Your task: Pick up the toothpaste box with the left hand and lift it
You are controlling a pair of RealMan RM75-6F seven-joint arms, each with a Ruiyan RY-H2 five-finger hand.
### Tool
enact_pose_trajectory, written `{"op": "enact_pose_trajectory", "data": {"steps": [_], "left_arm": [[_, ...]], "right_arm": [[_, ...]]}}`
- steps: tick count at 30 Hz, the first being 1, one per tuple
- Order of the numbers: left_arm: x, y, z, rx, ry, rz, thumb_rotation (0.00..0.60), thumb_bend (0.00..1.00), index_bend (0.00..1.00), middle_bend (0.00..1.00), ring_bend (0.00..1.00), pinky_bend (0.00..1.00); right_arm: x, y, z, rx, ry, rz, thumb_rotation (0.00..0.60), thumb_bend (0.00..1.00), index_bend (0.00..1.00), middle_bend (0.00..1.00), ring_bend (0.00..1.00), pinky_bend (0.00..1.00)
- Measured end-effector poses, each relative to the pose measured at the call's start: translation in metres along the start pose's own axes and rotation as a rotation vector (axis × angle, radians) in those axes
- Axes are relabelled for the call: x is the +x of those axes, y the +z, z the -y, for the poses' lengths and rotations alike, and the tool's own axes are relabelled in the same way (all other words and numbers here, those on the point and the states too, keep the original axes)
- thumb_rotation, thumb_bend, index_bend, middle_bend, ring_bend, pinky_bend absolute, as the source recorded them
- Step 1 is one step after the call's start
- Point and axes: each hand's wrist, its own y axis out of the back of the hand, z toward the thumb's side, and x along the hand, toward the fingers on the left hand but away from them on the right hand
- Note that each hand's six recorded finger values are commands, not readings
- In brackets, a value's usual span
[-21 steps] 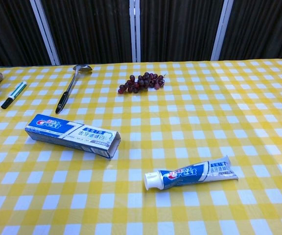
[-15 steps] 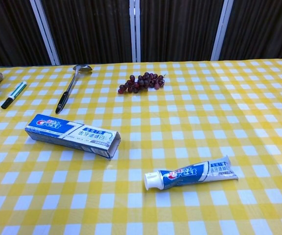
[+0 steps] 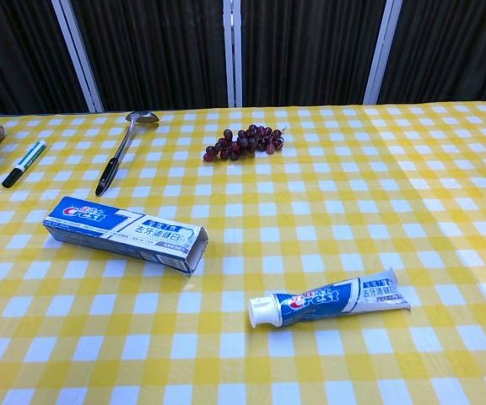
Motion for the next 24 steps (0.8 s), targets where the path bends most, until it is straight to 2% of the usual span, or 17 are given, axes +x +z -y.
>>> {"op": "enact_pose_trajectory", "data": {"steps": [6, 9, 17, 24], "left_arm": [[0.013, 0.007, 0.002, 0.004, -0.012, 0.035, 0.6, 0.0, 0.07, 0.0, 0.0, 0.1], [0.027, 0.014, 0.008, 0.025, -0.049, 0.064, 0.6, 0.0, 0.1, 0.0, 0.02, 0.12], [0.075, 0.047, 0.027, 0.07, -0.199, 0.189, 0.6, 0.0, 0.15, 0.02, 0.08, 0.17], [0.11, 0.078, 0.036, 0.118, -0.265, 0.27, 0.6, 0.0, 0.19, 0.06, 0.11, 0.18]], "right_arm": [[0.0, -0.001, 0.0, -0.006, 0.003, 0.001, 0.6, 0.08, 0.0, 0.0, 0.0, 0.0], [0.0, -0.001, 0.0, -0.009, 0.005, 0.0, 0.6, 0.08, 0.0, 0.0, 0.0, 0.0], [-0.001, -0.004, -0.004, -0.024, -0.001, 0.01, 0.6, 0.08, 0.0, 0.0, 0.0, 0.0], [-0.003, -0.008, -0.007, -0.04, -0.006, 0.018, 0.6, 0.09, 0.0, 0.0, 0.0, 0.0]]}}
